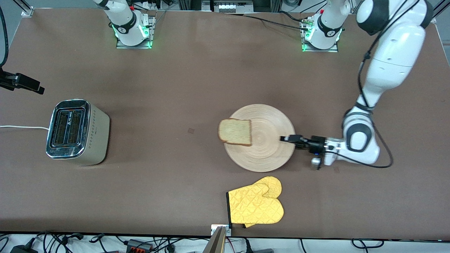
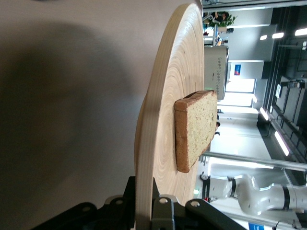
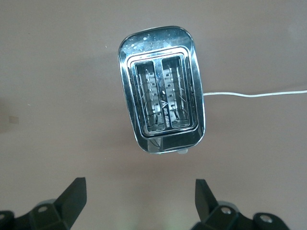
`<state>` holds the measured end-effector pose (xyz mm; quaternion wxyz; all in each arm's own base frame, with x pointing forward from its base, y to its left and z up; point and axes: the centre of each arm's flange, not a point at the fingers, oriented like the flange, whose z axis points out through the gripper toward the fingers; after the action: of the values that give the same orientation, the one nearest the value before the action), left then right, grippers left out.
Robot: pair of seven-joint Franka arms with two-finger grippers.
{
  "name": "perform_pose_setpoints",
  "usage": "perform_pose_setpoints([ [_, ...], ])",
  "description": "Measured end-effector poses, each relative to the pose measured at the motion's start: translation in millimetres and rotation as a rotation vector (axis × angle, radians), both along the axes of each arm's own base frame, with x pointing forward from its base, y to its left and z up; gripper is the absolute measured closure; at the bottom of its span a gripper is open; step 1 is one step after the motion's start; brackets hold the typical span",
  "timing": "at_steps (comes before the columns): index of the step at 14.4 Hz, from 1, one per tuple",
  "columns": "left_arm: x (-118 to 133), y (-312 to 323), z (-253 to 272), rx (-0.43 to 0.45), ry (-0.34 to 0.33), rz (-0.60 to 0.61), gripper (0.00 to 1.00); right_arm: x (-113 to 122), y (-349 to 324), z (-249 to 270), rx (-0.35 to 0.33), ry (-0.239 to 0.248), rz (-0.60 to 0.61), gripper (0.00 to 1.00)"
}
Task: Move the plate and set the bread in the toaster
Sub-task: 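Push the wooden plate with the left gripper toward the table middle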
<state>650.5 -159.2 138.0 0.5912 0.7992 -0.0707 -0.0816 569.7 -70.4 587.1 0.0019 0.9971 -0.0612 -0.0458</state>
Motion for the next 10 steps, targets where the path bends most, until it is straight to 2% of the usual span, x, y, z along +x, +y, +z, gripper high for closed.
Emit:
perform_pose_setpoints([
  [5, -36, -132, -24, 0.039, 0.017, 0.027, 0.89, 1, -1, -2, 0.000, 0.003, -0.001, 0.00],
  [8, -59, -169, -46, 0.038, 0.059, 0.047, 0.89, 1, -1, -2, 0.000, 0.003, -0.001, 0.00],
  [10, -65, -184, -51, 0.053, 0.058, 0.064, 0.89, 1, -1, -2, 0.000, 0.004, -0.002, 0.00],
])
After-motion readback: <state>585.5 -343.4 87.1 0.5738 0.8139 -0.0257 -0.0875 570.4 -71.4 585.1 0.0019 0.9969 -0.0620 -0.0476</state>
